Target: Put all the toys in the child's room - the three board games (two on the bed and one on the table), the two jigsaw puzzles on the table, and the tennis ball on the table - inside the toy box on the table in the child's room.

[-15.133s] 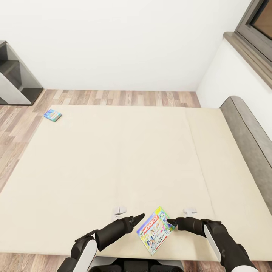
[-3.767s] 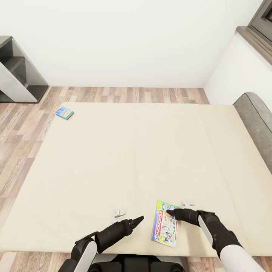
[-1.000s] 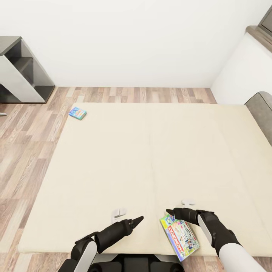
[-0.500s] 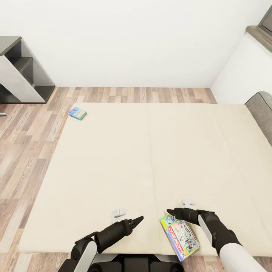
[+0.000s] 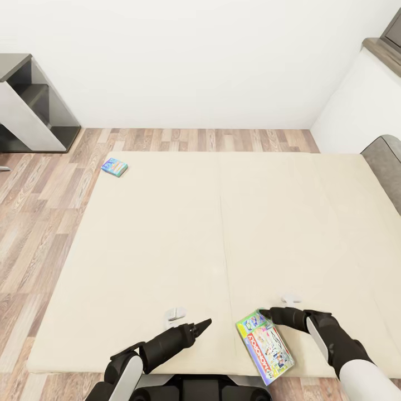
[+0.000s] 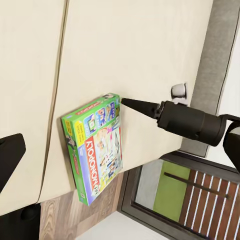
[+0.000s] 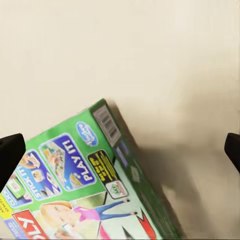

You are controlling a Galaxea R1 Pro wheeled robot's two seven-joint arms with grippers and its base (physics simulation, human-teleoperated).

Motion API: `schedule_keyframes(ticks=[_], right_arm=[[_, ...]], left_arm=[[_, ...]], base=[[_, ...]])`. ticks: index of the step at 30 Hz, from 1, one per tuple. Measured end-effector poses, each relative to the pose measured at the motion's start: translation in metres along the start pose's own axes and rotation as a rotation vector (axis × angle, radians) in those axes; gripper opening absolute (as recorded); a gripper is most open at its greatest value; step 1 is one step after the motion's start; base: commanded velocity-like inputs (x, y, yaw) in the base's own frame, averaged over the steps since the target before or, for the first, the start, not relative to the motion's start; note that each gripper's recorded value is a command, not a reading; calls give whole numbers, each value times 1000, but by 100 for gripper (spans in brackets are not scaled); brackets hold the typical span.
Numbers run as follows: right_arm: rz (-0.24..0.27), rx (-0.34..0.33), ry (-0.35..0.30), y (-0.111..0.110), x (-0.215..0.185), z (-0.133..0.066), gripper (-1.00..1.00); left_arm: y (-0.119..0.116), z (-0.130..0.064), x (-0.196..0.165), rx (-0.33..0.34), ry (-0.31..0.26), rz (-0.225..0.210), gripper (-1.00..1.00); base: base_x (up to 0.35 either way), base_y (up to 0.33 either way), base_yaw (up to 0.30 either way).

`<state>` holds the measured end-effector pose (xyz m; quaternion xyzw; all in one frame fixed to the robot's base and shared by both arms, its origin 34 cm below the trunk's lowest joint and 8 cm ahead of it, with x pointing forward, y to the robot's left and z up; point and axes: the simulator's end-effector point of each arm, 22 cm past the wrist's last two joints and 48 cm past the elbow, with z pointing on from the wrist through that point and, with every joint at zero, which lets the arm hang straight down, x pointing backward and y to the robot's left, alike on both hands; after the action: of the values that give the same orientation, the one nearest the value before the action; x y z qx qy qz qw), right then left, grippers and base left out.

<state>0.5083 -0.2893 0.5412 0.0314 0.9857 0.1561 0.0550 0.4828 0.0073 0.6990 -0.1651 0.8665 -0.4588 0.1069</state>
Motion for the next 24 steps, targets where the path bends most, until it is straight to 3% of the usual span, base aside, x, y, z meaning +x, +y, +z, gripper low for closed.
schedule_keyframes(ticks=[10, 24], right_arm=[[-13, 56, 7, -44, -1, -19, 100], [-31, 7, 32, -54, 7, -33, 100]], left_arm=[[2, 0, 2, -3, 2, -4, 100], [3, 0, 2, -5, 3, -5, 100]], base=[[0, 0, 0], [0, 0, 0]])
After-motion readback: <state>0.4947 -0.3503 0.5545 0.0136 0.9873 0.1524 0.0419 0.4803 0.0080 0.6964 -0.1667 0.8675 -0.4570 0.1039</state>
